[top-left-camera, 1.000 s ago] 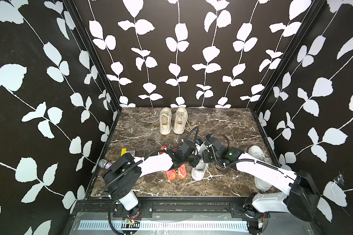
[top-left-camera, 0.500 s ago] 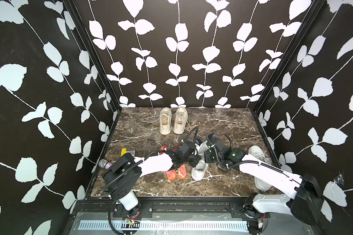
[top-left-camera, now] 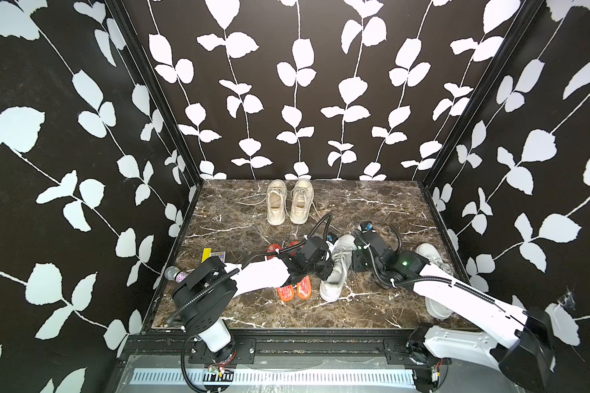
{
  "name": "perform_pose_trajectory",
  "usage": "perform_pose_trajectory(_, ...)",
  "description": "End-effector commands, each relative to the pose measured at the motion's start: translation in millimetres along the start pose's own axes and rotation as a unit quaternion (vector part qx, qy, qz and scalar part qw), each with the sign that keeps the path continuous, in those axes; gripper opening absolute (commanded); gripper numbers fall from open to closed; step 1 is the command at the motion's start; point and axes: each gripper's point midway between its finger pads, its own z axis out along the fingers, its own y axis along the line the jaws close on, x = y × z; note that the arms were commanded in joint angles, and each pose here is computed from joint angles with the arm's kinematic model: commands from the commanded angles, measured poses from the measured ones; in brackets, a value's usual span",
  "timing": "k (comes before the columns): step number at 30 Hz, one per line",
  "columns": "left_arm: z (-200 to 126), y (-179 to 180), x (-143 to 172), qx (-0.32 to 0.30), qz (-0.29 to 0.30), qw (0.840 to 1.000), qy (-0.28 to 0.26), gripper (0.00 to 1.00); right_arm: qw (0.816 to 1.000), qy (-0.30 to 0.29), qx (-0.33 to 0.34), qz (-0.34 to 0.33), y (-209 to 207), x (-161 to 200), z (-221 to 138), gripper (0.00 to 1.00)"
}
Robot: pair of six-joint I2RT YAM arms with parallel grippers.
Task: Remove the insole from the shoe
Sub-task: Untie the shoelace on the shoe.
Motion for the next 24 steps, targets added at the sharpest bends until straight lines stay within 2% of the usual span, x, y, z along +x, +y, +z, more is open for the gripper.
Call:
perform_pose_trajectory(1, -7, 6, 1, -0.015, -0.002, 1.000, -0.002, 0.18, 0.998, -0.029, 0.048, 0.022, -25, -12, -14, 0.00)
perform_pose_trajectory(7, -8, 6, 1, -0.014, 0.000, 1.000, -0.003, 0.15, 0.991, -0.055, 0.112, 0.058, -70, -20, -38, 0.00)
perform_pose_trajectory(14, -8, 5, 0, -0.013, 0.001, 1.000, -0.005, 0.14, 0.979, -0.086, 0.151, 0.110, -113, -23, -66, 0.00)
perform_pose_trajectory(19, -7, 3, -3, -0.008, 0.003, 1.000, -0.005, 0.14, 0.978, -0.097, 0.141, 0.121, -113, -26, -68, 0.00)
perform_pose_trajectory(24, -8, -1, -5, 0.003, 0.008, 1.000, -0.003, 0.14, 0.988, -0.075, 0.094, 0.095, -86, -36, -45, 0.00)
